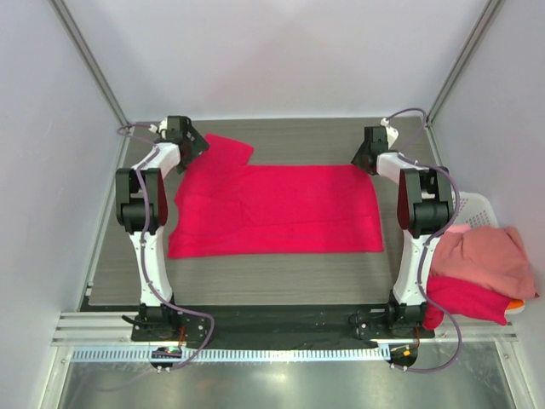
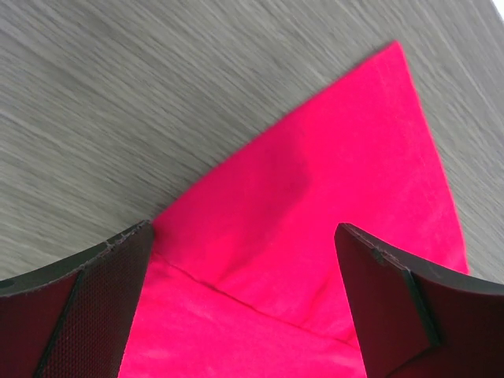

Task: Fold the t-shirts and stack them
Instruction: Fold the tshirt

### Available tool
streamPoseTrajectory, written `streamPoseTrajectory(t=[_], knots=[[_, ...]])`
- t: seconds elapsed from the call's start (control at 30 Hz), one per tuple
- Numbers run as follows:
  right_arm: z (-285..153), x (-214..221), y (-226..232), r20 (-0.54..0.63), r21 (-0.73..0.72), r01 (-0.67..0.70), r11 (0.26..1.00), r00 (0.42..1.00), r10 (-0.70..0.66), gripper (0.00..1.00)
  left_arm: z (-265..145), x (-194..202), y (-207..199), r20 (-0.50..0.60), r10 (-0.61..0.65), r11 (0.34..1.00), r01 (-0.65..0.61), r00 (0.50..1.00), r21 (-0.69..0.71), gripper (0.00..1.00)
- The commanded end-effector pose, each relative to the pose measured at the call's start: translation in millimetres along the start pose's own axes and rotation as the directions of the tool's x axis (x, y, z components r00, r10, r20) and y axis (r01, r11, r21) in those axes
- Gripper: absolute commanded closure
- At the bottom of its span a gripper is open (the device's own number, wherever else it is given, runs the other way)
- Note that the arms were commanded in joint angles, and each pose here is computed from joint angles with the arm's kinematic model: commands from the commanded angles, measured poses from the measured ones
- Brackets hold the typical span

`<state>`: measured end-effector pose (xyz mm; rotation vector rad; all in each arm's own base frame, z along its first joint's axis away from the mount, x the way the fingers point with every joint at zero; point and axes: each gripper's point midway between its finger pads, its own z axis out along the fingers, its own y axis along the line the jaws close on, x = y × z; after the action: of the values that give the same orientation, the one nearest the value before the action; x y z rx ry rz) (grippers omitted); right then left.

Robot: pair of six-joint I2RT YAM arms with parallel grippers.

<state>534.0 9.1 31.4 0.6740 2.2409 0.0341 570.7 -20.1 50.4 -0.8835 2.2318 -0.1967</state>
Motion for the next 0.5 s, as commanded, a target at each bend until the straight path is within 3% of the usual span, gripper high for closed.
streamPoseTrajectory(t=[0.0, 0.13, 0.47], knots=[[7, 7, 1, -0.019, 0.007, 0.043, 0.999, 0.999, -0.043, 0.56, 6, -18, -9, 0.043, 0.011, 0.999, -0.013, 0.999, 0.043, 0.0], [4, 6, -4, -0.009, 0.028, 0.04, 0.999, 0.999, -0.04, 0.88, 12, -20, -6, 0.052, 0.018, 0.999, -0.019, 0.999, 0.033, 0.0], [1, 3, -11, 0.008, 0.062, 0.025, 0.998, 1.0, -0.026, 0.94, 48, 0, -10, -0.065, 0.002, 0.999, 0.001, 0.998, 0.039, 0.02]])
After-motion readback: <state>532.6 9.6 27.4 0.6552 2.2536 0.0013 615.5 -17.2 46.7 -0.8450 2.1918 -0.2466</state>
